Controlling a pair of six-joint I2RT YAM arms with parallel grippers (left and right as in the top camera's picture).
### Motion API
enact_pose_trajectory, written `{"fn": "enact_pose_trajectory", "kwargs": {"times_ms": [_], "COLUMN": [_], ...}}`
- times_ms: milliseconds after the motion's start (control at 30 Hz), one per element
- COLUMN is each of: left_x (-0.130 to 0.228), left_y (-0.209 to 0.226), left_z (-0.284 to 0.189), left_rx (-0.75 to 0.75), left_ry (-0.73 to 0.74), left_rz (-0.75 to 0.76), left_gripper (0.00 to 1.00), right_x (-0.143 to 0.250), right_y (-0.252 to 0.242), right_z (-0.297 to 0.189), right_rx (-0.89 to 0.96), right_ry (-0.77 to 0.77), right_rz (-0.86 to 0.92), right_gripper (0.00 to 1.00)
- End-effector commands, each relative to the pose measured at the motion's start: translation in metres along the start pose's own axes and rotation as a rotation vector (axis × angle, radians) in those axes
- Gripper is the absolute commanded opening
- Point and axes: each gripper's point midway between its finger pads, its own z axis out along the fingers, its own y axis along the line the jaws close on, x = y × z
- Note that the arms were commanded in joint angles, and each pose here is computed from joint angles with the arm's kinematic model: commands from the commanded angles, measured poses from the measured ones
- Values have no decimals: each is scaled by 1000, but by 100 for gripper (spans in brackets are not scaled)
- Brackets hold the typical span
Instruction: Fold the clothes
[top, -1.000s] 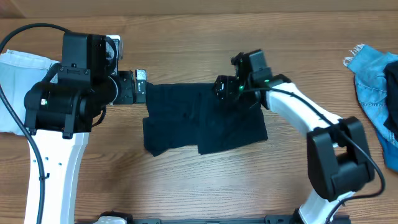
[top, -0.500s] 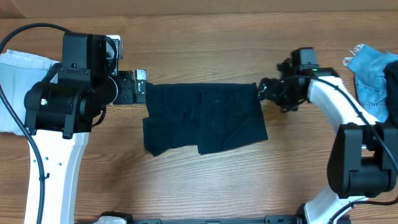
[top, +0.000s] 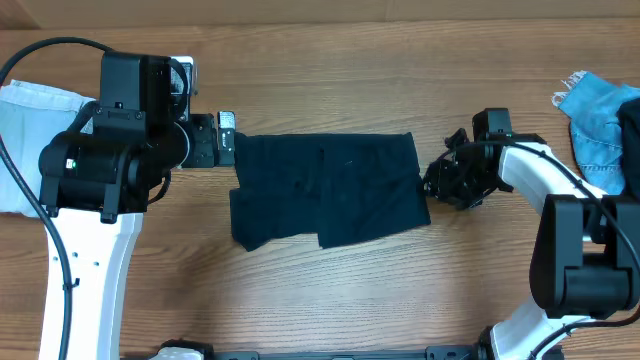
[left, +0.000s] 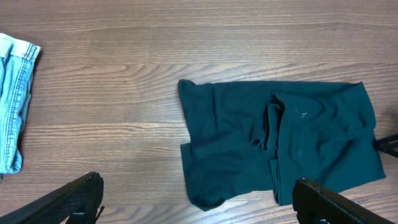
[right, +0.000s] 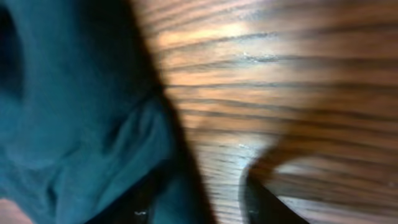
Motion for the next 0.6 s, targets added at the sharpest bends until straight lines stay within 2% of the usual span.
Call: {"fn": "enact_pose_trajectory", "kwargs": {"times_ms": [0,100,167,400,500,567], "left_x": [-2,-2,-2,-2,-10,-13], "left_y": [1,1,1,1,-8,-8], "left_z": [1,1,1,1,0,0], "left_rx": [-6,-6,-6,-6,44,48], "left_ry": [-4,-4,-4,-4,-33,-48], "left_rz": [-14,-14,-14,-14,-52,-60], "left_gripper": [100,100,100,100,100,100], "right_x": [6,6,8,-6,-5,0], "right_y": [-3,-2,-2,9,16,23], "right_z": [9,9,9,-14,-30,-43], "right_rx": [-4,-10,-9,-13,-19,-23], "right_ry": [7,9,18,-24,-52,-62], "right_rz": [12,16,20,60,48,38], "right_gripper": [29,28,34,34,34,31]}}
